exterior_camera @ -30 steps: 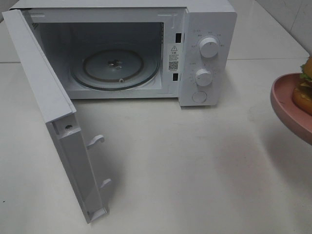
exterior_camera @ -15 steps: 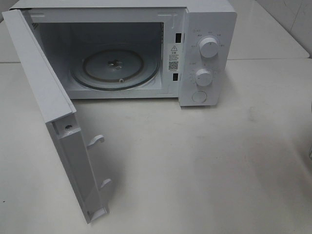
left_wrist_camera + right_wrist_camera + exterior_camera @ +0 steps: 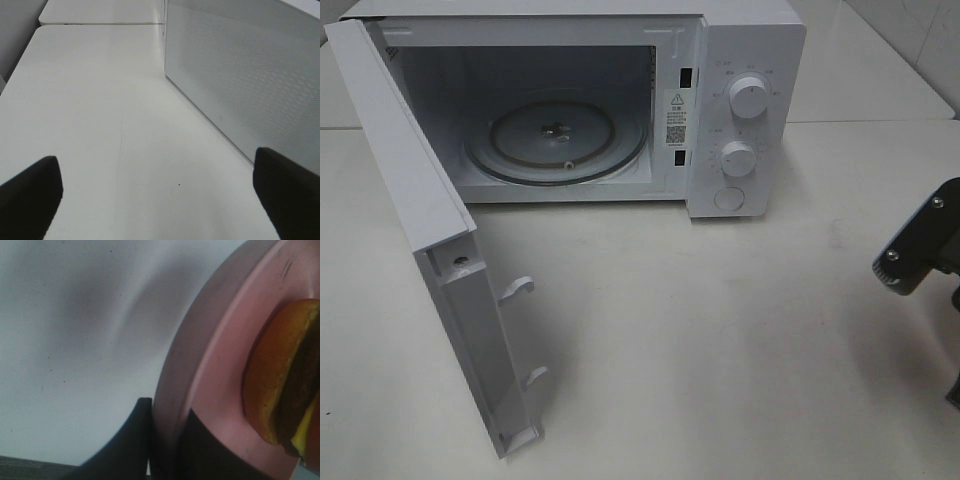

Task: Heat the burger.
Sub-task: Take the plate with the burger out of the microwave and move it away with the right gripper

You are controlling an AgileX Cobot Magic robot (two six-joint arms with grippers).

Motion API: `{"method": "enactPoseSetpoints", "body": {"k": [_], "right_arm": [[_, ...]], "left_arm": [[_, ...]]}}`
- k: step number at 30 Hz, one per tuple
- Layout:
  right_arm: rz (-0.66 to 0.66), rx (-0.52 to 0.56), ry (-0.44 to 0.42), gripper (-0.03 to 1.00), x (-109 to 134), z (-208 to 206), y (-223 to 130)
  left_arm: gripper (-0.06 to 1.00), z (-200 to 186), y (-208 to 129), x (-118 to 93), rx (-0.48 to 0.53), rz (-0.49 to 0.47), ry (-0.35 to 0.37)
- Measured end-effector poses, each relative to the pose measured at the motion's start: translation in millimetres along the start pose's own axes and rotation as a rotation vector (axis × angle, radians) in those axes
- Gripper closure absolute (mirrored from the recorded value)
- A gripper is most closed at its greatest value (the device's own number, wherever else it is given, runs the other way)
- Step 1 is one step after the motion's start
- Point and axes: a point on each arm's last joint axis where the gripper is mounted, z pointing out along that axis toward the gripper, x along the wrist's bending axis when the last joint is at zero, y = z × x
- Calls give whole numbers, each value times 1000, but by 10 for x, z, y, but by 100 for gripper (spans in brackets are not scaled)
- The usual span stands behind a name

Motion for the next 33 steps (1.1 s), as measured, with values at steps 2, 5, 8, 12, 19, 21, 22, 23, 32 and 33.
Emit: {"method": "enactPoseSetpoints", "body": {"k": [2,5,8,12,19,21,22,23,32,33], "right_arm": [[27,20,-4,86,26,29,75],[62,52,-10,86,75,83,185],[106,81,-18,86,113,142,276],[218,129,-35,85,129,262,397],[242,219,-62,84,149,499,455],[240,245,-74,84,158,580,458],[240,258,-78,83,170,623,458],[261,278,-89,83,179,704,458],[311,283,-142,81,228,947,501],[311,283,-142,81,228,947,501]], "left_arm": [[-3,0,0,0,0,0,0],[-3,0,0,0,0,0,0],[-3,0,0,0,0,0,0],[-3,0,0,0,0,0,0],[-3,0,0,0,0,0,0],[-3,0,0,0,0,0,0],[-3,0,0,0,0,0,0],[-3,0,0,0,0,0,0],[-3,0,0,0,0,0,0],[-3,0,0,0,0,0,0]]}}
